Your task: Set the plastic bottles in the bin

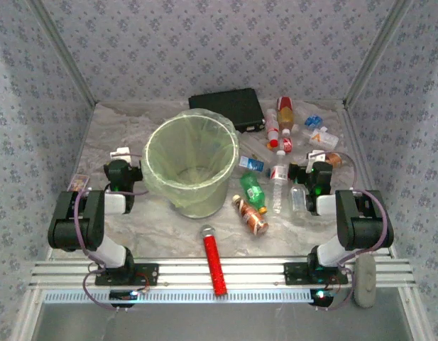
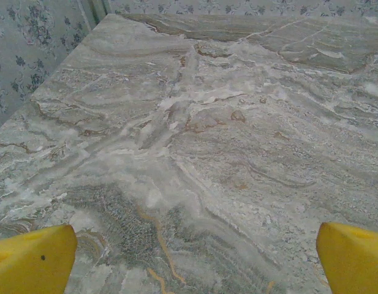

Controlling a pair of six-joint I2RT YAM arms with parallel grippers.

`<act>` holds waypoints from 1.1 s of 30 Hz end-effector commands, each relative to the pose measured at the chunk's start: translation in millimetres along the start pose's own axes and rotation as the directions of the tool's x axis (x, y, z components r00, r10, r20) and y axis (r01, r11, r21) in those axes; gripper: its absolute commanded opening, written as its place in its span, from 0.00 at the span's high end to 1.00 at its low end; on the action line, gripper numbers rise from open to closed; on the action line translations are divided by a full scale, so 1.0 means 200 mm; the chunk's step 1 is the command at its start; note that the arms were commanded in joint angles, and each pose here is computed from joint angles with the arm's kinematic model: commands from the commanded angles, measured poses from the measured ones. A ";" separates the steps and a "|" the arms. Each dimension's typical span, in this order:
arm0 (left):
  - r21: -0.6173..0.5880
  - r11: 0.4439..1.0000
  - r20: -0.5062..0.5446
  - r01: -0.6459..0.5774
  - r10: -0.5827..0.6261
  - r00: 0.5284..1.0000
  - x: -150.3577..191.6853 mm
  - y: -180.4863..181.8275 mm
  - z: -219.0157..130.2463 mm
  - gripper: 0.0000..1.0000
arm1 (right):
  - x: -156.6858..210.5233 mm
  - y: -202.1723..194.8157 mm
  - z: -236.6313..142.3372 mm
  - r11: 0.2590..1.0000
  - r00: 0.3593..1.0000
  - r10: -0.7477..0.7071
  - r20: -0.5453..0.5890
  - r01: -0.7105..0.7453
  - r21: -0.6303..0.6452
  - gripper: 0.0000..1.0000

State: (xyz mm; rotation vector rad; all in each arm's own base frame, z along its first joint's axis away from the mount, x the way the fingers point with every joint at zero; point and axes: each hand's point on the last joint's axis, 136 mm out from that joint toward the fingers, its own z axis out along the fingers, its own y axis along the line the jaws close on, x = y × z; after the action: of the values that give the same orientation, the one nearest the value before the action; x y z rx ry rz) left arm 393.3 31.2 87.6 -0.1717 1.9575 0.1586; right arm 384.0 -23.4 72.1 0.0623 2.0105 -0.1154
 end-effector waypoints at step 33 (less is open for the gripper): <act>-0.007 1.000 0.024 0.020 -0.020 1.000 -0.06 0.02 -0.02 0.00 | -0.08 -0.02 0.00 1.000 1.000 0.012 0.026 -0.013 0.014 0.00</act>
State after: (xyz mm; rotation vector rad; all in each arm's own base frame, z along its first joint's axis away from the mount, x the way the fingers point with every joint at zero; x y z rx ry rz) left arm 393.0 30.8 87.4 -0.1727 1.9597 0.1538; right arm 385.1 -23.2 72.7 0.0610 2.0128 -0.1130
